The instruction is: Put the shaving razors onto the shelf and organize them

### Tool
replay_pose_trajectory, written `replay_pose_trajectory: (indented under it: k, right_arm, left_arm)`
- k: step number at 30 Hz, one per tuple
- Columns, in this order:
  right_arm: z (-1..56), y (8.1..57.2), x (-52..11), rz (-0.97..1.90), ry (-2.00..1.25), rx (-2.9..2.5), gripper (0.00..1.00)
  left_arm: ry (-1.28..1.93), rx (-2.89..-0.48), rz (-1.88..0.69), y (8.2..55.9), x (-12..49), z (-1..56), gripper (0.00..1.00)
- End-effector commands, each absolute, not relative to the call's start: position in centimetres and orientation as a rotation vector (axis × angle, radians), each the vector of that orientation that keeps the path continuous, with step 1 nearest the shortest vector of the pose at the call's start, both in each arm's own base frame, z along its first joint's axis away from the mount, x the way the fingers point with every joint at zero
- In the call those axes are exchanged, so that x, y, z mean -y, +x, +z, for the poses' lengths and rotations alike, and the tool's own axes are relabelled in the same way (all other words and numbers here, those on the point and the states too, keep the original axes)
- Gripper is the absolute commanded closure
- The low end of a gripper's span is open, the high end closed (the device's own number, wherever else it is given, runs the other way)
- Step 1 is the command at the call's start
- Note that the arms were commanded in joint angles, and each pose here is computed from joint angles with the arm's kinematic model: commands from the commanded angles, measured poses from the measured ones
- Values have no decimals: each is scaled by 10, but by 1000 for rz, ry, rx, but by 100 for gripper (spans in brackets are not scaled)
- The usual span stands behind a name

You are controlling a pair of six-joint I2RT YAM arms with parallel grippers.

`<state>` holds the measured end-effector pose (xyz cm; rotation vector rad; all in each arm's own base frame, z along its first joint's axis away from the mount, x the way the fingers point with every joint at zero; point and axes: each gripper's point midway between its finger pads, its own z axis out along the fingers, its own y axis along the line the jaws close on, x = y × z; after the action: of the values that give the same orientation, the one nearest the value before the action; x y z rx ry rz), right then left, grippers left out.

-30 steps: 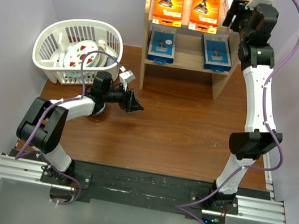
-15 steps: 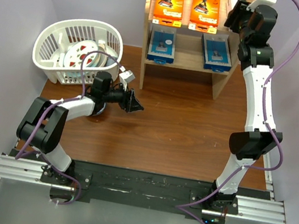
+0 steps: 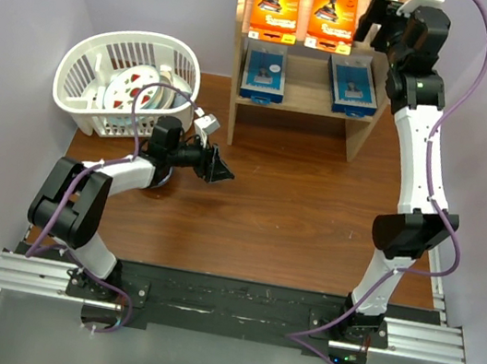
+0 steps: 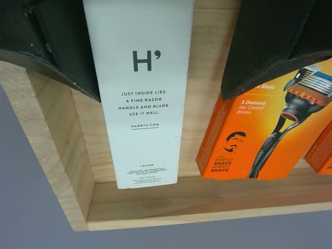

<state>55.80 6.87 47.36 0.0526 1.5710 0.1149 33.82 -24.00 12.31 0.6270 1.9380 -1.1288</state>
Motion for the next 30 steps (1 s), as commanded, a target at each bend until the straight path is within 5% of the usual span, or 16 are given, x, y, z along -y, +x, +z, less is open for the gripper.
replay_pose_trajectory:
  k: [1,6,7,11,18,21,30]
  right_arm:
    - [571,498,-49,100,87,-1353,1]
    - [592,455,-15,-57,154,-1304,1]
    - [576,457,-5,-104,199,-1334,1]
    - [543,435,-4,-174,96,-1419,1]
    - [375,380,-108,330,-259,-1894,1]
    - [313,350,-94,207,-176,-2080,1]
    - [290,299,-40,-61,-43,-2215,1]
  left_arm:
    - [654,-1890,-1137,343,242,137,34]
    - [696,-1859,-1113,348,243,153,30]
    - [712,-1848,-1107,348,243,155,1]
    - [752,-1812,-1086,353,244,169,0]
    - [802,-1744,-888,385,237,217,0]
    - [649,-1771,-768,402,221,237,0]
    - [719,-1799,-639,390,203,233,0]
